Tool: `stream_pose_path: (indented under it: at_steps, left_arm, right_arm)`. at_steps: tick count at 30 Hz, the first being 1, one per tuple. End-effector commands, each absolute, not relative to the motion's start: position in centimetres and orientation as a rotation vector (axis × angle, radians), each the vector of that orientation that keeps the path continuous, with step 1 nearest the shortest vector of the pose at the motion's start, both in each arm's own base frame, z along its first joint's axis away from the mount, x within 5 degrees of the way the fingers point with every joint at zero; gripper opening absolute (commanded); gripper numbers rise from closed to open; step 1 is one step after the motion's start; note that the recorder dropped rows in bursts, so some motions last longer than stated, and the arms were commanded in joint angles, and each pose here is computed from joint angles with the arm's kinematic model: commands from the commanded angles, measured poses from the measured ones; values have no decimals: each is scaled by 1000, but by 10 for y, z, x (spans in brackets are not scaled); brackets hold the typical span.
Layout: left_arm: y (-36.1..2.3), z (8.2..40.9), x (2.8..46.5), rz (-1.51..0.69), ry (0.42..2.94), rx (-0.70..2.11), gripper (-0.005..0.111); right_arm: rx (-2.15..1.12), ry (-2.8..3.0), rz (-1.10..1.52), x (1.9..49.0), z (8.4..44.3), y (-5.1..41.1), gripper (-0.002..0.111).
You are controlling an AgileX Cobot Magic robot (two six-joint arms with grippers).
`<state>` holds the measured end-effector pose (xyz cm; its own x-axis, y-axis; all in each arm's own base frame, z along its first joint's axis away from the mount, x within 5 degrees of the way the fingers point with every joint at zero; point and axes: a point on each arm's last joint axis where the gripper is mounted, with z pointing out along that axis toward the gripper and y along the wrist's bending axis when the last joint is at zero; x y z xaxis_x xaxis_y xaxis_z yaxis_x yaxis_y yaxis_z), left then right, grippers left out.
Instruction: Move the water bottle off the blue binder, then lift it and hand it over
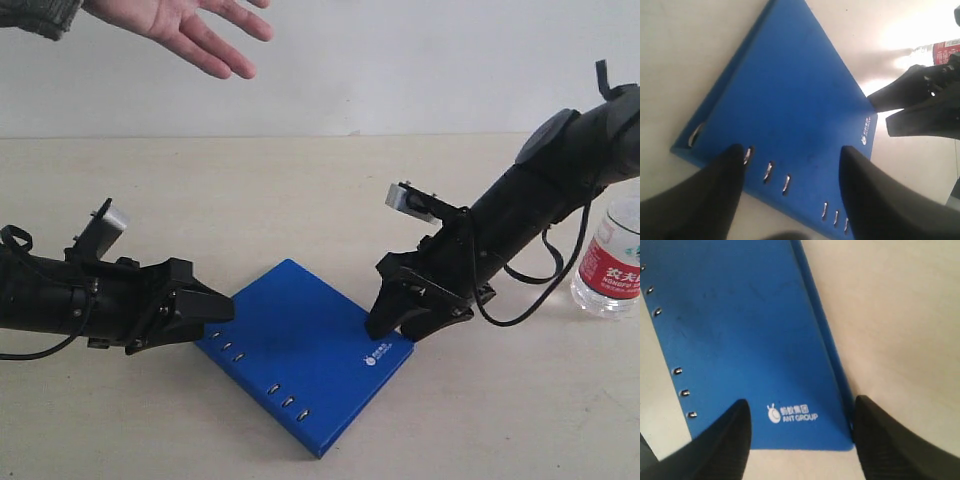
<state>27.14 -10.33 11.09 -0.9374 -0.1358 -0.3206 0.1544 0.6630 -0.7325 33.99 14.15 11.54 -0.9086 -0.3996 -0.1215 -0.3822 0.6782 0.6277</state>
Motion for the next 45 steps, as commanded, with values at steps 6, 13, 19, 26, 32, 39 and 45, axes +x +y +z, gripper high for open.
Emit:
stream_pose_path:
  at_steps: [6,13,19,26,32,39,45]
  left_arm:
    - [-106,113,272,-1182,2519,35,54]
    - [-106,113,272,-1182,2519,35,54]
    - [-106,113,271,-1185,2518,36,54]
    - [-107,114,271,-1202,2512,40,54]
    - [-107,114,271,-1204,2511,41,54]
    - [-107,114,271,-1204,2511,41,54]
    - [-107,114,271,-1204,2511,41,54]
  right_arm:
    - [820,-2888,-1042,357,125,141,54]
    - [834,-2855,-1000,356,114,140,54]
    - [812,-2651,-1248,348,99,150,54]
    - [843,-2604,-1450,349,103,158,54]
    - [868,-2624,-1567,354,114,163,54]
    - [907,-2626,-1562,353,116,162,46]
    - [959,-2624,-1563,353,116,162,-1]
